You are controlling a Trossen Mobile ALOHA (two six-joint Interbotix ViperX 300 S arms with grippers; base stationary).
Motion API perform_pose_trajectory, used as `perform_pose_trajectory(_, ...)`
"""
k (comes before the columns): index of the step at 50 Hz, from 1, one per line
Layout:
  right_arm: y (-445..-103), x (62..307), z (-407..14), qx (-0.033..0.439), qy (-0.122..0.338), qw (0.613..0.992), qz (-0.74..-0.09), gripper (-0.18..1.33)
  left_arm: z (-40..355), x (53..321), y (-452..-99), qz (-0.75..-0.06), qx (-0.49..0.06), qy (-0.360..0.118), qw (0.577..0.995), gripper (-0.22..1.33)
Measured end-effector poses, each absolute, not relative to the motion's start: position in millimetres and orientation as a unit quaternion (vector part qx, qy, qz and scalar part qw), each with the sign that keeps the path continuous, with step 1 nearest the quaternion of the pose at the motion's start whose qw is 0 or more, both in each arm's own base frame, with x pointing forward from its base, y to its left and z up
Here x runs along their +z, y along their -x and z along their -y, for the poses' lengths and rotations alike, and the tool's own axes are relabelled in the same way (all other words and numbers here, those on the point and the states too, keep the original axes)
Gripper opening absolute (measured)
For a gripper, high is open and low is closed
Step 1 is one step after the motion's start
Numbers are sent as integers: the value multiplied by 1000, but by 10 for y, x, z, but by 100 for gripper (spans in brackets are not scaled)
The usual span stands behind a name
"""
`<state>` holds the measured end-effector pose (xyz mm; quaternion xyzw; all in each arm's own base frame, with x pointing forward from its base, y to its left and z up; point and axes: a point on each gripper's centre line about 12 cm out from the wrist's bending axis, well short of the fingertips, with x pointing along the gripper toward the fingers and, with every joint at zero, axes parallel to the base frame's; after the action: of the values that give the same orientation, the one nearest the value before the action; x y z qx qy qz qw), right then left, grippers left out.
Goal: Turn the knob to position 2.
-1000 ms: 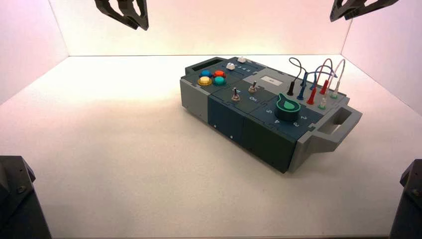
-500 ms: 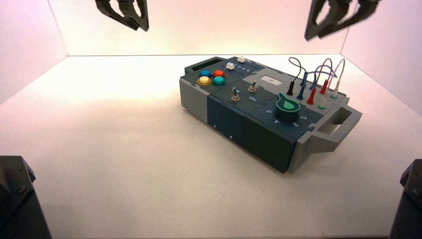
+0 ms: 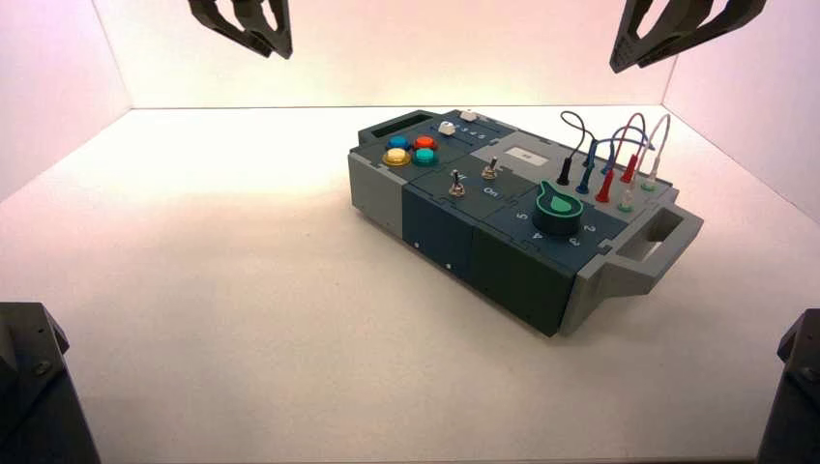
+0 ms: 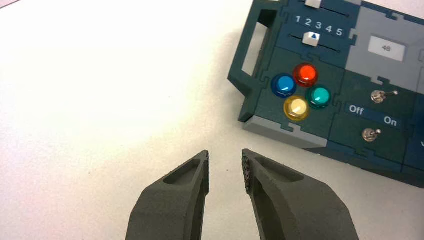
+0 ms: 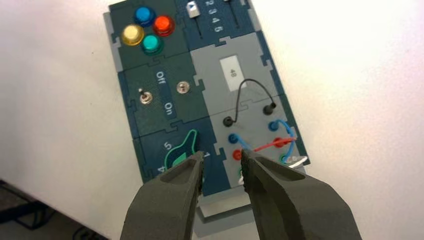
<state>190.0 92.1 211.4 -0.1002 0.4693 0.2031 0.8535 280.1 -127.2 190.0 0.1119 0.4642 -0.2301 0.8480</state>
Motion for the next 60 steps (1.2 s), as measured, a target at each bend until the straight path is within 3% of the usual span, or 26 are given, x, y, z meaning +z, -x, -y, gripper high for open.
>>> perform_pose_trajectory(16,-1924,1989,-1183,241,133,824,-496,84,1631,1976,-2609,-439,-288,-142,839,78)
perform_pose_trajectory(41,-2241,1771,-1424,245,157,794,-533,80,1583,2210,-2555,-395,-289,-133,862,78)
perform_pose_trajectory(51,-2326,1645,-1491,243,163,782,-551,62,1577,2239,-2546,-390,-290,-134,864,78)
perform_pose_trajectory(60,-2352,1488,-1579,247,174,764,-571,55,1581,2234,-2546,-390,-290,-134,864,78)
